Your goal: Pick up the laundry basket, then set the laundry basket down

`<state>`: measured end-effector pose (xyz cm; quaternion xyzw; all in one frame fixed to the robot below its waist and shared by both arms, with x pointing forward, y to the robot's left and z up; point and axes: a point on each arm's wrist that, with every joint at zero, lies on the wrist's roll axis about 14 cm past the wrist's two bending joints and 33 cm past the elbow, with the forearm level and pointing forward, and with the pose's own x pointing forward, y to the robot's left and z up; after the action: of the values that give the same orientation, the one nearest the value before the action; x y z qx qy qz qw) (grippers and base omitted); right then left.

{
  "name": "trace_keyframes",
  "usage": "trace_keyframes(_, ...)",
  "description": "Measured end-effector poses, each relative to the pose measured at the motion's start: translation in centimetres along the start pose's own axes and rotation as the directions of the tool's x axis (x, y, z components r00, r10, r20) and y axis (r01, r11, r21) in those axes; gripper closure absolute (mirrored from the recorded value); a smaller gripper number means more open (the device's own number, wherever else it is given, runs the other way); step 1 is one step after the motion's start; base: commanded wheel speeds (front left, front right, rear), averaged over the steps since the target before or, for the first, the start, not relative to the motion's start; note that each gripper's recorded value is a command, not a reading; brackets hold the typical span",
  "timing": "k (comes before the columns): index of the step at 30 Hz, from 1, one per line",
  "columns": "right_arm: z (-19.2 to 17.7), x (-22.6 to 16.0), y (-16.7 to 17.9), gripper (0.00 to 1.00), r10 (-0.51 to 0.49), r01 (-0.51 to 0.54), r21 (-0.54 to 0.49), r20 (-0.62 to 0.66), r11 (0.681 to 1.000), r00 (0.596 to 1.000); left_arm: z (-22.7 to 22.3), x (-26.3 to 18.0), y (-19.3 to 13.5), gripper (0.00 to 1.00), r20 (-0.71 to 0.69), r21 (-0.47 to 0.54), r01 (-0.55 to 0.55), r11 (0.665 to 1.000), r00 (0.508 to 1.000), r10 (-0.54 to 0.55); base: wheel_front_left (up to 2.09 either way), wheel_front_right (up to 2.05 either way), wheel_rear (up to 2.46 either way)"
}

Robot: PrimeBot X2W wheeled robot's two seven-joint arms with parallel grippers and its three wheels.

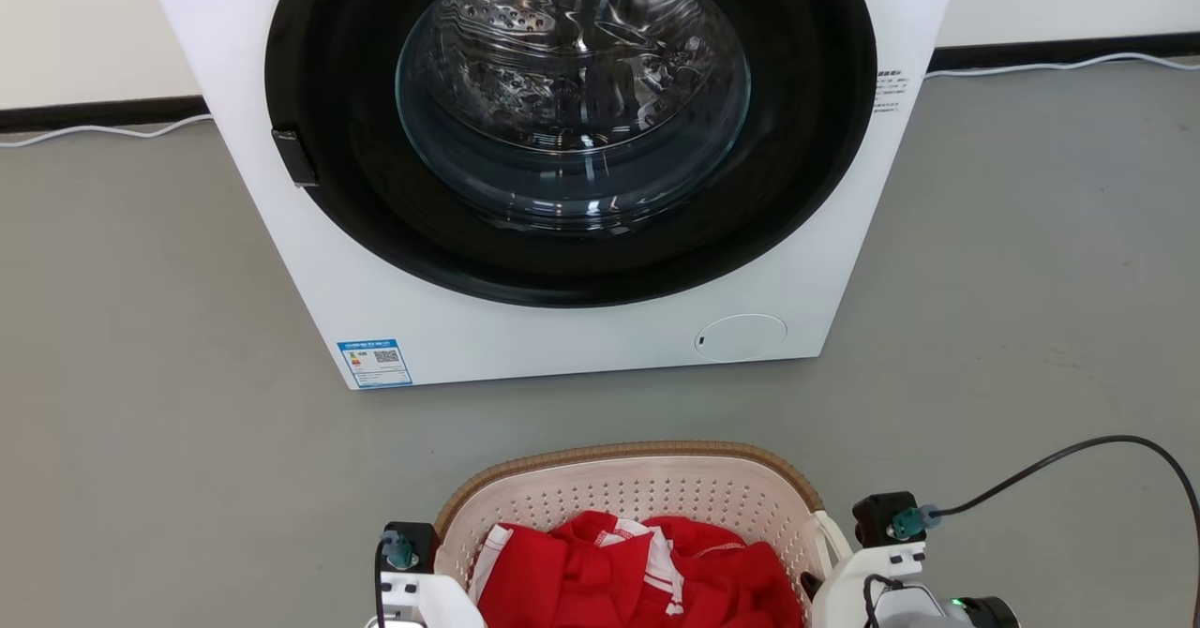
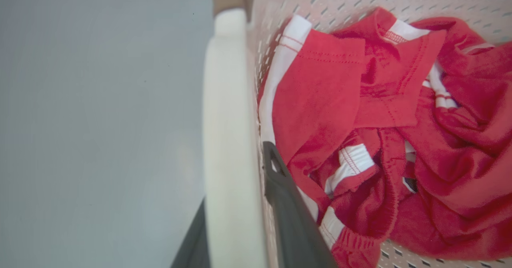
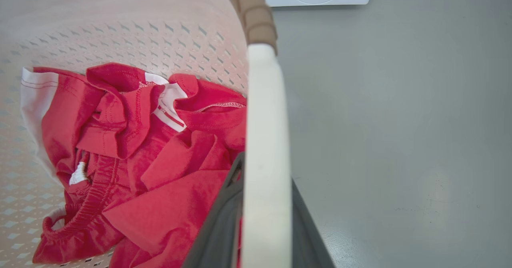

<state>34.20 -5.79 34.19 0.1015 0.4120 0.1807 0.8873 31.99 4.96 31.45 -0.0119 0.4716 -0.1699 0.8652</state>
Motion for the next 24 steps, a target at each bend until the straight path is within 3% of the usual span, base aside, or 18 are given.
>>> trace_keyframes(14, -0.6, 0.6, -0.1, 1.00, 0.003, -0.002, 0.015, -0.023, 1.000, 1.000, -0.5, 0.5, 0.1, 1.00, -0.013, -0.007, 0.003, 1.000, 1.000, -0.003, 0.00, 0.00, 0.00)
trace_keyframes(24, 0.9, 2.5, -1.0, 1.00, -0.003, 0.003, 0.017, 0.008, 1.000, 1.000, 0.7, 2.2, 0.7, 1.00, 0.008, -0.015, 0.002, 1.000, 1.000, -0.002, 0.00, 0.00, 0.00)
